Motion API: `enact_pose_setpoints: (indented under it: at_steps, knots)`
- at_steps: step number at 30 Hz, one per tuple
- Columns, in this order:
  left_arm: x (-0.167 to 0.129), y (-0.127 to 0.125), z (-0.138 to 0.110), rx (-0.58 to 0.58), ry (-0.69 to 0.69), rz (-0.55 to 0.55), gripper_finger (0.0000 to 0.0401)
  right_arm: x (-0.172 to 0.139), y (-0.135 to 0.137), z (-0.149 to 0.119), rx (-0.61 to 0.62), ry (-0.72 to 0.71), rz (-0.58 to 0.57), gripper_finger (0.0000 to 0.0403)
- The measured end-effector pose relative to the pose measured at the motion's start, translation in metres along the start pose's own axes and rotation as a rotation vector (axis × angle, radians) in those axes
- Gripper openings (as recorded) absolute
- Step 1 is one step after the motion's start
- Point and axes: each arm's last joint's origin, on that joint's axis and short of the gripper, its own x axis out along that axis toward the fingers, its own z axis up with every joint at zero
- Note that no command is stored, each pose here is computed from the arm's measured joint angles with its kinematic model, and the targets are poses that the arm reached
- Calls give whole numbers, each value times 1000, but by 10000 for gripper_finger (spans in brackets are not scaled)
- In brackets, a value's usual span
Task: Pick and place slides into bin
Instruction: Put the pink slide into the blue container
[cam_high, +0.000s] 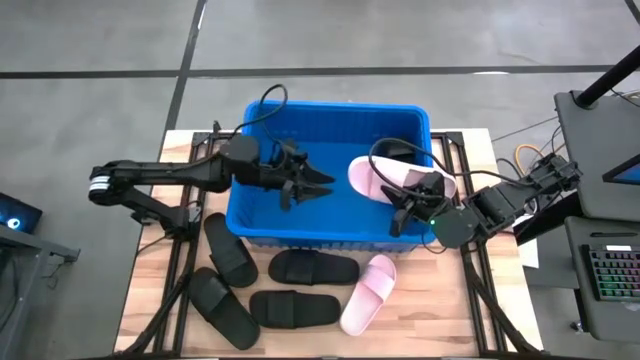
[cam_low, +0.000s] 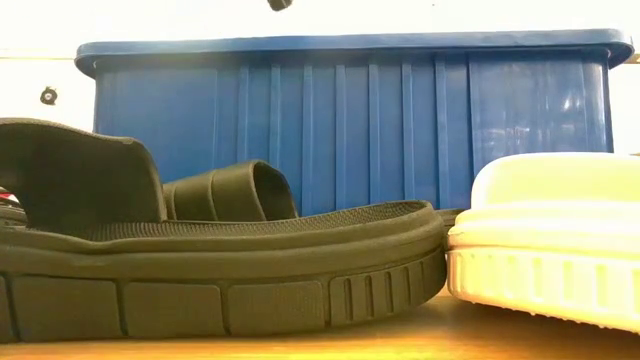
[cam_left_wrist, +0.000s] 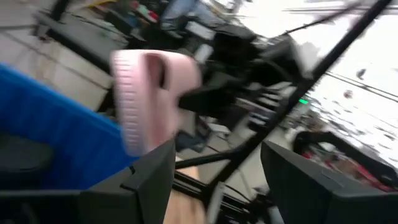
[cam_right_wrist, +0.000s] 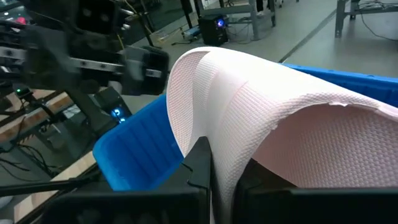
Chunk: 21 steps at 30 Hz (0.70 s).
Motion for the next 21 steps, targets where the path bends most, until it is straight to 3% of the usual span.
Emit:
enact_pose_setpoints:
  at_steps: [3,21]
  knots:
    - [8,7,-4,-9,-21,51,223,0,0,0,1,5,5,9]
    - [37,23,-12,40,-103,40,223,-1,-1,1,4,17,16,9]
